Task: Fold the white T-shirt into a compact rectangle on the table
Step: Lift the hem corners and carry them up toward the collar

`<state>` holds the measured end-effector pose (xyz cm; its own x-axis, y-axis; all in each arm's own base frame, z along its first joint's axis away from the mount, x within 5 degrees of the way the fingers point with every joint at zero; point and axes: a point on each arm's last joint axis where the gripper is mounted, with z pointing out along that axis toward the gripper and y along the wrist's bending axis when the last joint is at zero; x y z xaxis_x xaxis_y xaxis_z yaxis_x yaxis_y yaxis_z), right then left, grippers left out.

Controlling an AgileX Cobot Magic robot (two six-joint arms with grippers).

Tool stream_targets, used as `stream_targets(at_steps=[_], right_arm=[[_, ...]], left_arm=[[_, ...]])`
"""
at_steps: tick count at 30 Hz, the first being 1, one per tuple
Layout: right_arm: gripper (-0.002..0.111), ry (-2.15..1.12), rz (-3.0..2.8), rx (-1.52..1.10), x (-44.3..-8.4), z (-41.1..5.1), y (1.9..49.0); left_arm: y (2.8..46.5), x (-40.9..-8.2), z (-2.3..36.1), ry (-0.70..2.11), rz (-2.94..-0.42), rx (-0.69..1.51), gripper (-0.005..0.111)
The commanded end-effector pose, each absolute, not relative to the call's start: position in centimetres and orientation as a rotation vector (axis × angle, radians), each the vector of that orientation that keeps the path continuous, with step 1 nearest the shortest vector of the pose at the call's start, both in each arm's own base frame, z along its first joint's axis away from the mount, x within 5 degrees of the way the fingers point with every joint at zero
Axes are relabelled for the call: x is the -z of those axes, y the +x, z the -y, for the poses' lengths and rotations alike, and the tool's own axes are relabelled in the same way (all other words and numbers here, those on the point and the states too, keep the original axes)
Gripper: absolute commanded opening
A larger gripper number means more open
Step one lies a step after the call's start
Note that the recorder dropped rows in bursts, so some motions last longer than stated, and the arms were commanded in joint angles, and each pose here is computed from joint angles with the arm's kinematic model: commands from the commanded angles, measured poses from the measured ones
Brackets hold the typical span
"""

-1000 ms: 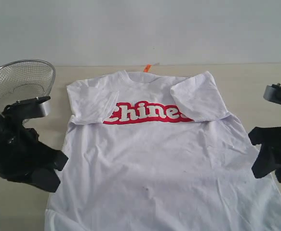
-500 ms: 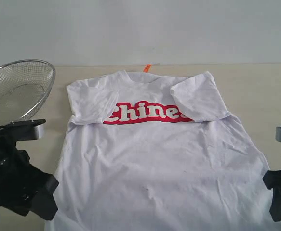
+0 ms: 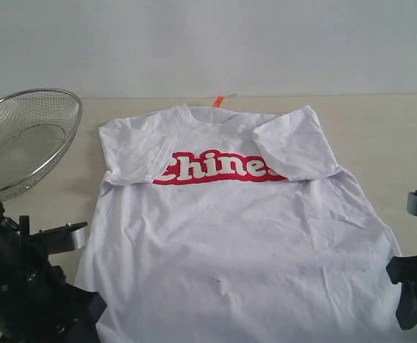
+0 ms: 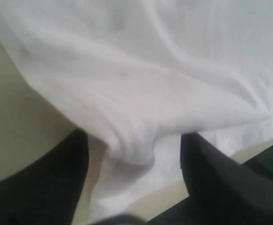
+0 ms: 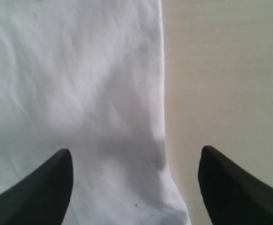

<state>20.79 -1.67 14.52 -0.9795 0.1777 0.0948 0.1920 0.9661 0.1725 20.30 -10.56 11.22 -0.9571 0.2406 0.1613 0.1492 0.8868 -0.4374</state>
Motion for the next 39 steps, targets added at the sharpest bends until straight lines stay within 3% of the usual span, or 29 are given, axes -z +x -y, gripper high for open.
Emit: stream_targets(at_steps=[1, 16, 20, 29, 30, 39], right_arm=[[0.066, -0.278, 3.021, 0.275, -14.0, 1.7, 20.7], [0.065, -0.288, 2.972, 0.346, -12.2, 1.3, 20.3], [0.049, -0.286, 2.966, 0.368, -12.3, 1.1, 20.3], [0.008, -0.231, 2.976, 0.464, -12.4, 0.6, 20.5], [0.002, -0.229, 2.979, 0.485, -12.4, 0.5, 20.6], [0.0, -0.215, 2.959, 0.678, -13.5, -0.4, 21.5]], left_arm=[[20.5, -10.7, 10.6, -0.308, 2.877, -0.624, 0.056], [20.8, -10.7, 10.7, -0.287, 2.902, -0.643, 0.055], [20.9, -10.4, 10.8, -0.297, 2.9, -0.651, 0.047], [21.2, -8.4, 11.0, -0.328, 2.892, -0.677, 0.005], [21.2, -8.2, 11.1, -0.33, 2.888, -0.683, 0.004], [21.7, -9.5, 11.2, -0.321, 2.948, -0.73, 0.004]])
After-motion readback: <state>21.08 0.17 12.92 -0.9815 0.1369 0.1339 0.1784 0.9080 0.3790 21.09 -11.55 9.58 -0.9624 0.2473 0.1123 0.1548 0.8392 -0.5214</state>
